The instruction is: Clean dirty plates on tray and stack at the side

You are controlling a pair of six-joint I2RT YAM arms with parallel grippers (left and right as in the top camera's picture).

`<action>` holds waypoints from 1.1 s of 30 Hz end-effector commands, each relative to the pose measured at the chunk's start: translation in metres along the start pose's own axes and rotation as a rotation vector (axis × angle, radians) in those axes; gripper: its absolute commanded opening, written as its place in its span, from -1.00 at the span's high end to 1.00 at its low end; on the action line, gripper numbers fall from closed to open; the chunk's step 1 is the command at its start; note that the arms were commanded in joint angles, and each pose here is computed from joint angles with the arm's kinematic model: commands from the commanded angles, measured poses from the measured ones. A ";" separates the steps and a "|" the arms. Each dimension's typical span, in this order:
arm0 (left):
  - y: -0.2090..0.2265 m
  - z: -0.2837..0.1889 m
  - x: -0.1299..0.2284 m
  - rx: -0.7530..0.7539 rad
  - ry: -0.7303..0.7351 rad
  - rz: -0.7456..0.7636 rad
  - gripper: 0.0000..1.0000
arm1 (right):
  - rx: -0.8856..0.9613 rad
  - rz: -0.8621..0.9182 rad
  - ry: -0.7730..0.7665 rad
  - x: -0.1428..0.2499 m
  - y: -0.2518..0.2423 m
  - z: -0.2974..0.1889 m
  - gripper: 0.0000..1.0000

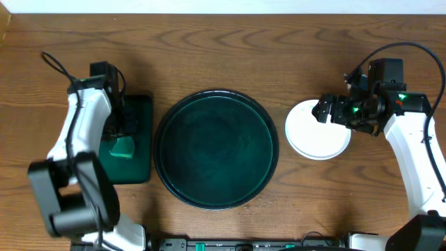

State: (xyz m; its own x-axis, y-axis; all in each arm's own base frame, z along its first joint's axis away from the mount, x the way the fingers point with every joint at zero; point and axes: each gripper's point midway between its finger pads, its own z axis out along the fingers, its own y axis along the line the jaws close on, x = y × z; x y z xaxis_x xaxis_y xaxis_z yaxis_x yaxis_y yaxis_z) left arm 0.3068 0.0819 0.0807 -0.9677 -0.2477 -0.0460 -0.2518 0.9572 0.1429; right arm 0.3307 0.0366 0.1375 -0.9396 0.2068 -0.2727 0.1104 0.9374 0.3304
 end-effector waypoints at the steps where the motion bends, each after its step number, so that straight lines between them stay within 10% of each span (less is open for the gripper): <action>1: -0.002 -0.078 -0.017 0.093 -0.225 -0.051 -0.10 | 0.002 -0.027 -0.086 -0.009 0.009 -0.031 -0.99; 3: -0.002 -0.103 -0.015 0.124 -0.304 -0.057 -0.48 | 0.029 -0.037 -0.143 -0.012 0.009 -0.052 -0.99; 16: 0.008 -0.176 0.008 0.151 -0.548 -0.078 -0.51 | 0.035 -0.199 -0.473 0.027 0.035 -0.185 -0.99; 33: 0.008 -0.174 0.008 0.151 -0.543 -0.077 -0.51 | 0.037 -0.219 -0.570 0.046 0.037 -0.213 -0.98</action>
State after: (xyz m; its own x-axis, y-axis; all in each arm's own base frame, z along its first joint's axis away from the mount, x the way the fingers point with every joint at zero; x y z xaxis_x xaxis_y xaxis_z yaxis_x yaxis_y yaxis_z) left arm 0.2961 0.0611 0.2514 -0.7985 -0.2378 -0.5531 -0.2741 0.9615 -0.0176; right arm 0.2224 0.0254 0.3274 -0.6294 0.1266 -0.7667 -0.0539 0.9772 0.2055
